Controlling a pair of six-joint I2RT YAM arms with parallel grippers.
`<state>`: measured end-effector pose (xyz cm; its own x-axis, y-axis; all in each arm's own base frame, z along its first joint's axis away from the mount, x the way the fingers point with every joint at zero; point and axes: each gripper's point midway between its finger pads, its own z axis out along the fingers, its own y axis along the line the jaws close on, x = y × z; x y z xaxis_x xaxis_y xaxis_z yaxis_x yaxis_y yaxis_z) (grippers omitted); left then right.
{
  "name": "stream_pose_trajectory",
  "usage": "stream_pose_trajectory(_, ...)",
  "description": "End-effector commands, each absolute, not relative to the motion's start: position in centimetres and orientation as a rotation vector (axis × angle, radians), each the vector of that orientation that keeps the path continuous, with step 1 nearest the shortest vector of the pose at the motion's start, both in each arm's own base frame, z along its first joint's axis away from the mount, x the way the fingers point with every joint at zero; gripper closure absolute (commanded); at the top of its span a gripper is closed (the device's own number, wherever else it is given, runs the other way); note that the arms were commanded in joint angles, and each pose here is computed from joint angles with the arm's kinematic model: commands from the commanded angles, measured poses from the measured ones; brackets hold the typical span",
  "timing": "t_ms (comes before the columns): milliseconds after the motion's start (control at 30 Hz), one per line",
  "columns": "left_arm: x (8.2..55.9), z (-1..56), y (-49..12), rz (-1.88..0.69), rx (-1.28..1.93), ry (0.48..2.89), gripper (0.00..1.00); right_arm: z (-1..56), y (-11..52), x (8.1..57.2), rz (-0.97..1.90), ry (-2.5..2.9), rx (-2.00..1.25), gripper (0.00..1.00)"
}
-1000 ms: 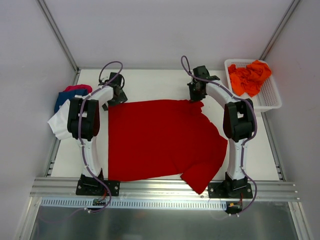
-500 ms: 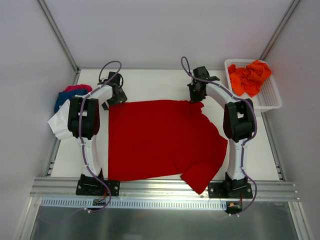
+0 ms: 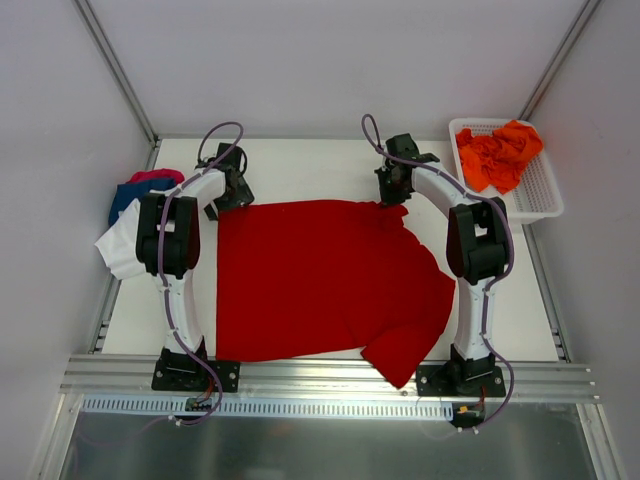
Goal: Fold and stack the t-shirts
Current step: Fold the tshirt
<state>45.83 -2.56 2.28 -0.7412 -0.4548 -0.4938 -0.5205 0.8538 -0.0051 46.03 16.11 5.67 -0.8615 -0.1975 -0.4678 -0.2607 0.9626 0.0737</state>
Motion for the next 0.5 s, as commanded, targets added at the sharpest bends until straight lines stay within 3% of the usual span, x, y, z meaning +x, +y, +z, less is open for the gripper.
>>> stream_pose_trajectory(0,45.54,2.37,-1.40,0.246,-0.760,2.535,0.14,8.96,16.08,46.35,0.196,2.565,-0.342,1.00)
stream_pose_trajectory(267,45.81,2.49,-1.42,0.253,-0.766,2.543,0.46,8.99,16.13,46.41,0.193,2.562,-0.343,1.00)
stream_pose_trajectory(333,45.79,2.52,-1.39,0.255,-0.769,2.543,0.50,8.80,16.09,46.48,0.189,2.561,-0.341,1.00)
stream_pose_trajectory(467,45.66,2.51,-1.25,0.266,-0.783,2.538,0.75,8.28,16.32,46.85,0.210,2.549,-0.329,1.00)
